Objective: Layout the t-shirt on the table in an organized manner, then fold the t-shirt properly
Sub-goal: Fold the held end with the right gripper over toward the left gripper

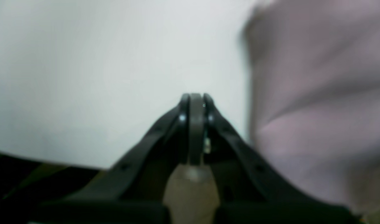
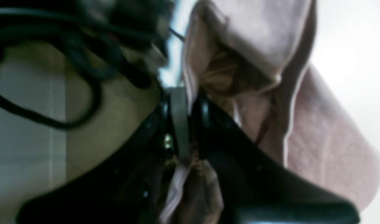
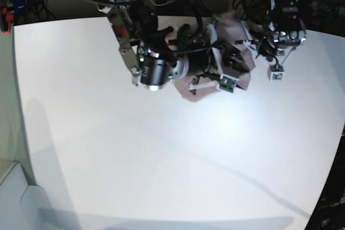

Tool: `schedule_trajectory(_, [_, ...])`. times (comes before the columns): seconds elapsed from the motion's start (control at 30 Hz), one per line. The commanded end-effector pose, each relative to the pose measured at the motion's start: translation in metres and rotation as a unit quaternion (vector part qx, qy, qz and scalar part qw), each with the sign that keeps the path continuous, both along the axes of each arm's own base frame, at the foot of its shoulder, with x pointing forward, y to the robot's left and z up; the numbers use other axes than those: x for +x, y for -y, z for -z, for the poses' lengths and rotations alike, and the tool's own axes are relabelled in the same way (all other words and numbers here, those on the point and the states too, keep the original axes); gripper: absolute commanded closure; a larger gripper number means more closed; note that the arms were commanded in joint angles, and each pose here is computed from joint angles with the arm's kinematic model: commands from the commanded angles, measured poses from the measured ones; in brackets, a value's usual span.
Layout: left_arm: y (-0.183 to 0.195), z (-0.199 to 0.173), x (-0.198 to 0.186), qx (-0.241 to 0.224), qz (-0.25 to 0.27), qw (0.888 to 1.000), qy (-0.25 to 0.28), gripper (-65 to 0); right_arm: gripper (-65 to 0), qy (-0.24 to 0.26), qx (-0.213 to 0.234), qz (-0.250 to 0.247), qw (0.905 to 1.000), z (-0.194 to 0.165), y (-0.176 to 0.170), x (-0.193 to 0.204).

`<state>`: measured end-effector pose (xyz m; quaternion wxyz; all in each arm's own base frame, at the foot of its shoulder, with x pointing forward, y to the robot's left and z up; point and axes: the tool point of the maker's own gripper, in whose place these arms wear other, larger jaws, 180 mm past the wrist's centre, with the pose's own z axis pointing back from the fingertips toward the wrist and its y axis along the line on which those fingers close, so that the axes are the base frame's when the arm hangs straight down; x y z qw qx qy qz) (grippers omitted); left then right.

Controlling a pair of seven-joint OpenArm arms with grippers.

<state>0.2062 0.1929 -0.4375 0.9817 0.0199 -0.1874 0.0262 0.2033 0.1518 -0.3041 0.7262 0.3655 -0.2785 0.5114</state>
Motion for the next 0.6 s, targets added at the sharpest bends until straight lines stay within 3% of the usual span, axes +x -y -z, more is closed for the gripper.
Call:
schedule_trajectory(0.0, [0.017,0.005,-0.004,-0.033,0.005,0.999,-0.008,-0.1,0.0,0.005,0.034,-0.009,0.9994,-0.015,-0.014,0.000])
schedule_trajectory(0.27, [0.015,0.003,-0.005,-0.029,0.007,1.000,-0.007,-0.1,0.0,-0.047,0.015,-0.021,0.9985,0.021,-0.025,0.005])
schedule_trajectory(0.47, [0.013,0.005,-0.008,-0.027,0.006,1.000,-0.010,-0.1,0.0,-0.052,0.015,-0.018,0.9984,0.024,-0.025,0.008])
schedule_trajectory(0.57, [0.007,0.003,-0.007,-0.020,0.005,1.000,-0.009,0.0,-5.9,-0.052,0.015,-0.018,0.9984,0.024,-0.025,0.008])
